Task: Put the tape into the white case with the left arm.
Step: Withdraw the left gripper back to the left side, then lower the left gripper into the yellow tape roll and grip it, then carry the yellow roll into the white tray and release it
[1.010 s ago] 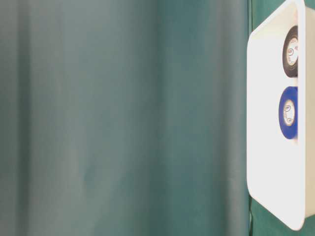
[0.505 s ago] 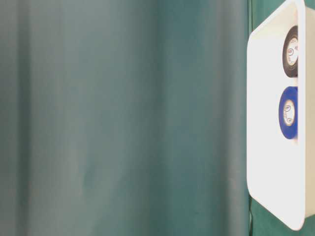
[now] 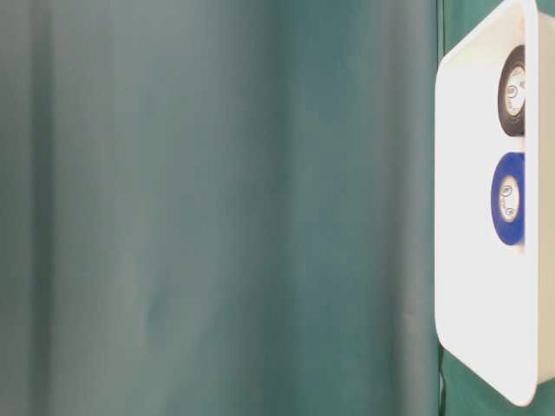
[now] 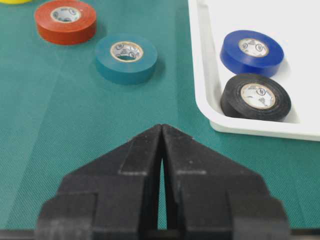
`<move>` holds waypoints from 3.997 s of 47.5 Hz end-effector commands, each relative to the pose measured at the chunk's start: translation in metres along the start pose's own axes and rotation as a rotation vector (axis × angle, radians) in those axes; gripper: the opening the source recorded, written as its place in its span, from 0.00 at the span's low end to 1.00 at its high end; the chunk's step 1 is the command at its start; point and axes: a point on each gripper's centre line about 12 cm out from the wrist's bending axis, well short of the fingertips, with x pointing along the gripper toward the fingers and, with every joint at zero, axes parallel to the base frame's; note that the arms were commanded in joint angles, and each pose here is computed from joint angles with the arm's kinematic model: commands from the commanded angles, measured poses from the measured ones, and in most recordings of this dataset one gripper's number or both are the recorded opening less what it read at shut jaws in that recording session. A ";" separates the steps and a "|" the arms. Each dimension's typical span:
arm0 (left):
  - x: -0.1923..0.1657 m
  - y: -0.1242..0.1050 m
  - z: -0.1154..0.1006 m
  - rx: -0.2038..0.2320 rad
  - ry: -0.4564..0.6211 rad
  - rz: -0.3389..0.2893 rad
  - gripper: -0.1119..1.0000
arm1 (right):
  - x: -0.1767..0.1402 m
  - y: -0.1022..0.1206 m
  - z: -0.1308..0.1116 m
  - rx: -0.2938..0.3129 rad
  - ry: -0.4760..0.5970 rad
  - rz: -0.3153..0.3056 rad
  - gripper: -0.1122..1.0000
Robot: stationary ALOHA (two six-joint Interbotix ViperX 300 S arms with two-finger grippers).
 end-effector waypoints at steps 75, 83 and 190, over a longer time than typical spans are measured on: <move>0.104 -0.121 0.021 0.139 0.146 -0.276 0.94 | 0.001 0.000 0.004 -0.001 -0.014 0.000 0.02; 0.116 -0.122 0.008 0.141 0.188 -0.271 0.94 | 0.001 0.000 0.004 0.000 -0.014 0.000 0.02; 0.108 -0.026 0.071 0.136 0.145 -0.092 0.34 | 0.001 0.000 0.004 0.000 -0.018 0.000 0.02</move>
